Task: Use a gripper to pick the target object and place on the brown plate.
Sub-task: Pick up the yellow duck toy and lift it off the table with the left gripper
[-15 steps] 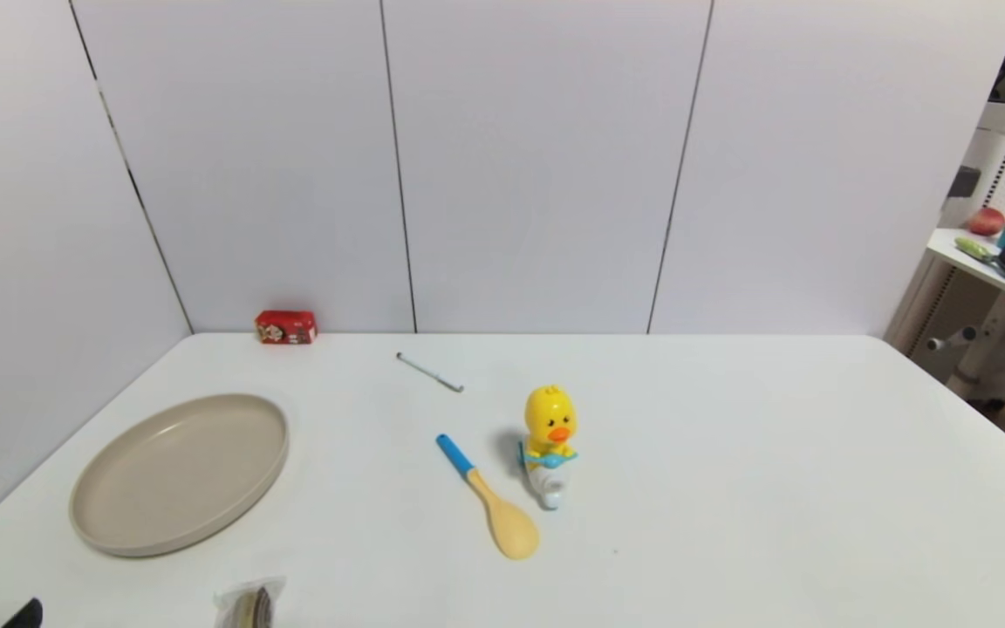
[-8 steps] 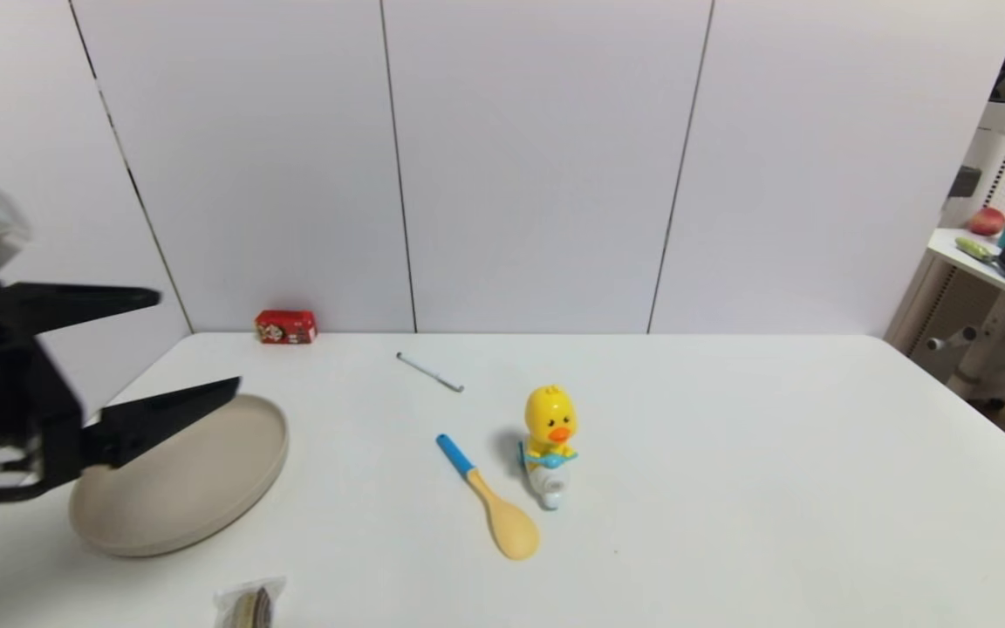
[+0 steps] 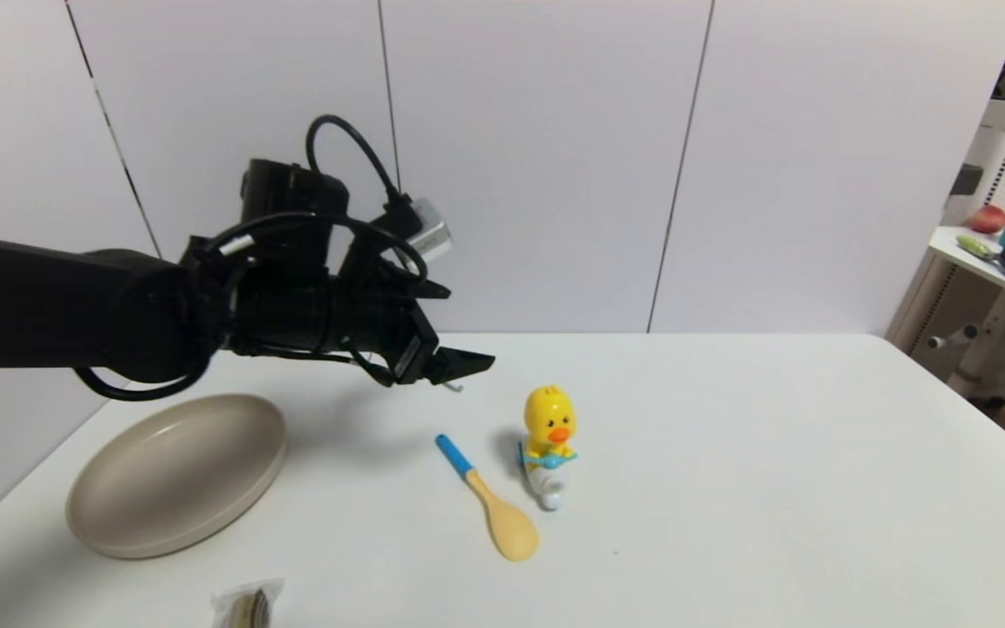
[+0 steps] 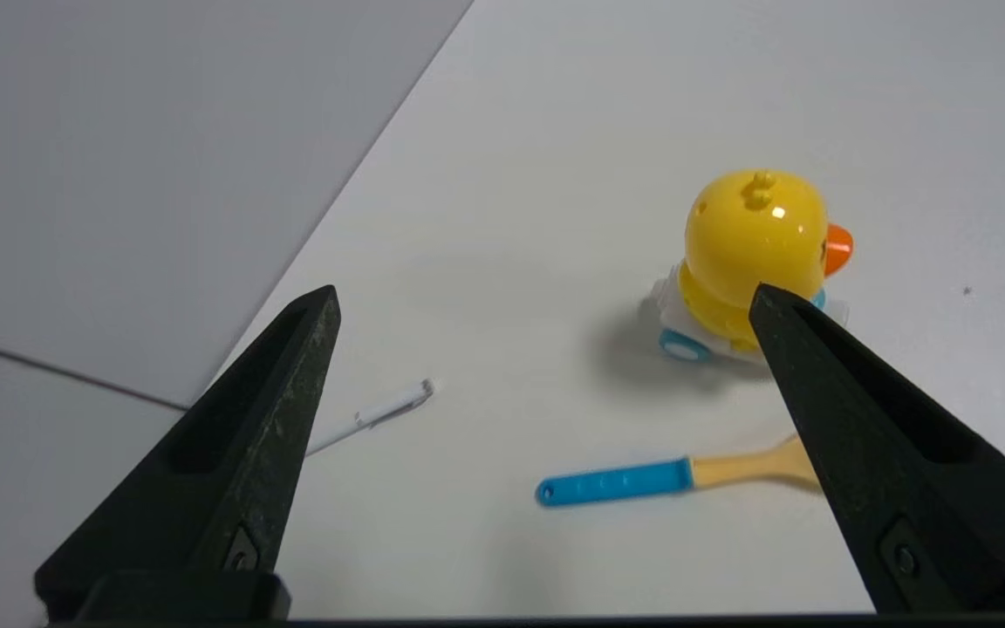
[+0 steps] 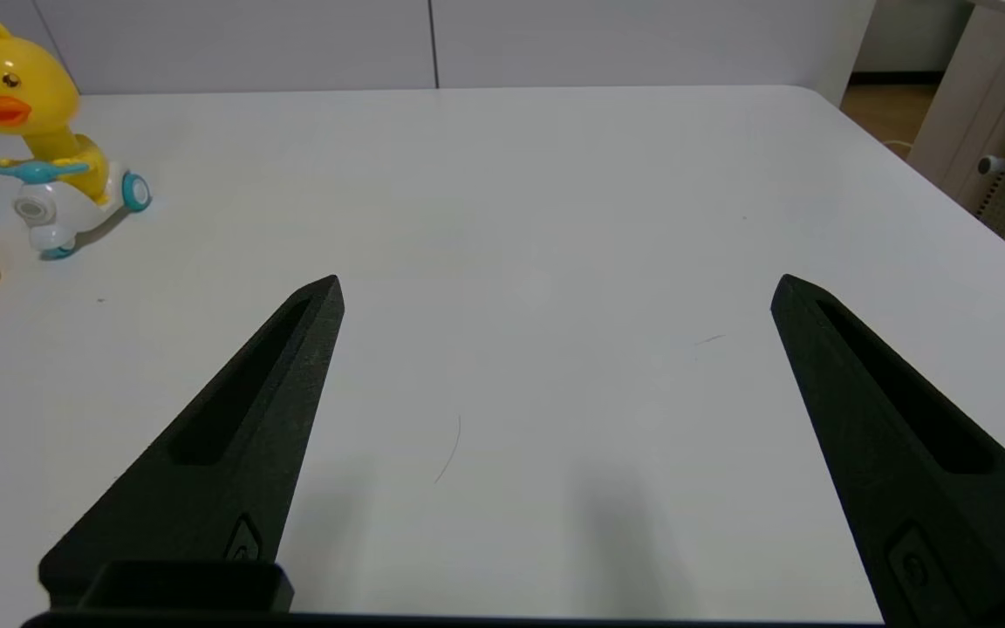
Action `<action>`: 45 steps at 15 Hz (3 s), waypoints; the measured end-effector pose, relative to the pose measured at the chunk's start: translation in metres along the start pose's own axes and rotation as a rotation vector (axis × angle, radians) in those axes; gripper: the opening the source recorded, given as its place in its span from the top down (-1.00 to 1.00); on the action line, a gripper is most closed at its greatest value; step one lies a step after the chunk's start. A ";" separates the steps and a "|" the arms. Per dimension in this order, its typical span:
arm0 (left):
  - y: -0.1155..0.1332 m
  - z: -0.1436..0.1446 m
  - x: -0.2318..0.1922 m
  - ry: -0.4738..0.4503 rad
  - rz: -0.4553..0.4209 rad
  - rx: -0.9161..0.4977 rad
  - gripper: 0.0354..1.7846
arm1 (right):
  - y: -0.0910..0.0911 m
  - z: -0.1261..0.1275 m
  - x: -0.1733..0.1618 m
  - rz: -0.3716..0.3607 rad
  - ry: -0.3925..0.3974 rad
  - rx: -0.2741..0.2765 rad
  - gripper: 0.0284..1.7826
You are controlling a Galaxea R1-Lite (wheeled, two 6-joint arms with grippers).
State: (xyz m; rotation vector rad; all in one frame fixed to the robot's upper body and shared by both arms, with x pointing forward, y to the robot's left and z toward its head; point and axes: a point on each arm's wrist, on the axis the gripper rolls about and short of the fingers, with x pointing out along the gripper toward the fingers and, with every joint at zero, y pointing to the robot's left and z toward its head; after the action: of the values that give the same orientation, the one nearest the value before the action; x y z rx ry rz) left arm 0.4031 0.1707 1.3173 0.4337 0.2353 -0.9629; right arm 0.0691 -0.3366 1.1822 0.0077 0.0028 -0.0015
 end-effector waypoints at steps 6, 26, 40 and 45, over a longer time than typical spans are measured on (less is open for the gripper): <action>-0.030 -0.066 0.019 -0.033 -0.071 -0.215 -0.89 | 0.000 0.000 0.000 0.000 0.000 0.000 -0.90; -0.046 -0.078 0.071 -0.202 -0.380 -0.181 -0.89 | 0.000 0.000 0.000 0.000 0.000 0.000 -0.90; -0.045 -0.091 0.123 -0.223 -0.301 -0.153 -0.89 | 0.000 0.000 0.000 -0.001 0.000 0.000 -0.90; -0.048 -0.097 0.132 -0.231 -0.308 -0.150 -0.89 | 0.000 0.000 0.000 -0.001 0.000 0.000 -0.90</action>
State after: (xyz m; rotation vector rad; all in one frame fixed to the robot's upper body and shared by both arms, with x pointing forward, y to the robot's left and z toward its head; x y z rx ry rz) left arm 0.4363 0.0937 1.1688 0.1475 0.1656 -1.2771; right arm 0.0691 -0.3366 1.1822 0.0077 0.0028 -0.0024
